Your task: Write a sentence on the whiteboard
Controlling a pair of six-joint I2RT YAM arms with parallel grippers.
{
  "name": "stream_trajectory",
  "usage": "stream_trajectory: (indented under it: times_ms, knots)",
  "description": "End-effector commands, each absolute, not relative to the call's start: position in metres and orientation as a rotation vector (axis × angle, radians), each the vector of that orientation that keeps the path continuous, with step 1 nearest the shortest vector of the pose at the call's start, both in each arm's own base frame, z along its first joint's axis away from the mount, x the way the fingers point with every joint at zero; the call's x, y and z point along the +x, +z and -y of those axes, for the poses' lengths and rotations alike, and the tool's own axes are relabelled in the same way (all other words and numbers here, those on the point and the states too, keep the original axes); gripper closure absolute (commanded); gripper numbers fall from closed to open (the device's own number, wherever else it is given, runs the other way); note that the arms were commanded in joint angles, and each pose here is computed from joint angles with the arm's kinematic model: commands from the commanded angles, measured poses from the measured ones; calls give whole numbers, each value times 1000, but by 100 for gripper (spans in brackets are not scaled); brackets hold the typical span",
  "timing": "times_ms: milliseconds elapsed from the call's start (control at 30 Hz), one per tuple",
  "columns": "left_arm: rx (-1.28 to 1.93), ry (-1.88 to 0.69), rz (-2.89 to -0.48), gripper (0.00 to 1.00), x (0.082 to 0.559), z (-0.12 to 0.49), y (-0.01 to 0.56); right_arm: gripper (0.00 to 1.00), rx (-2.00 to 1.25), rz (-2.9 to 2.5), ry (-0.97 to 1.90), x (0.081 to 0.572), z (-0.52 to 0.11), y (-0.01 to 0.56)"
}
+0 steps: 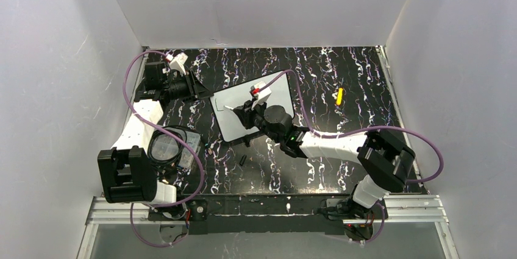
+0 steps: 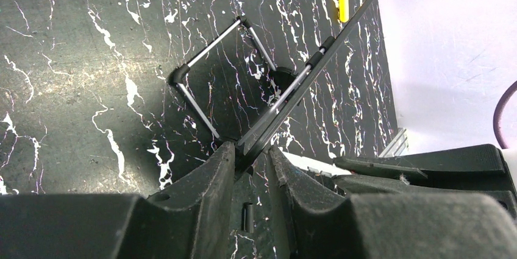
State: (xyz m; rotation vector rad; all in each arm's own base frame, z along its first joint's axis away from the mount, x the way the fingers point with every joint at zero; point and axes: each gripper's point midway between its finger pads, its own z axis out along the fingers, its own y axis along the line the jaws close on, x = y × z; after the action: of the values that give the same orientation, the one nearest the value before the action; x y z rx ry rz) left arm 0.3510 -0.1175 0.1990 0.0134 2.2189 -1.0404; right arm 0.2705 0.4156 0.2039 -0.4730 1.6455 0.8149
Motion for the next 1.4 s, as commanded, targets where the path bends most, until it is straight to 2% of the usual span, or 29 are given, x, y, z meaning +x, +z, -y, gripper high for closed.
stream_trajectory:
  times_ms: [0,367,800,1367]
  knots:
    - [49,-1081,-2193,76,348,123,212,99,-405,-1544,803,284,-418,238]
    - [49,-1083,-2194,77,349,123,211,99,-454,-1552,807,284,-429,231]
    - [49,-1083,-2195,77,348,123,211,99,-463,-1654,782,272,-410,191]
    - [48,-1086,-2197,78,349,123,210,99,-391,-1558,732,289,-406,229]
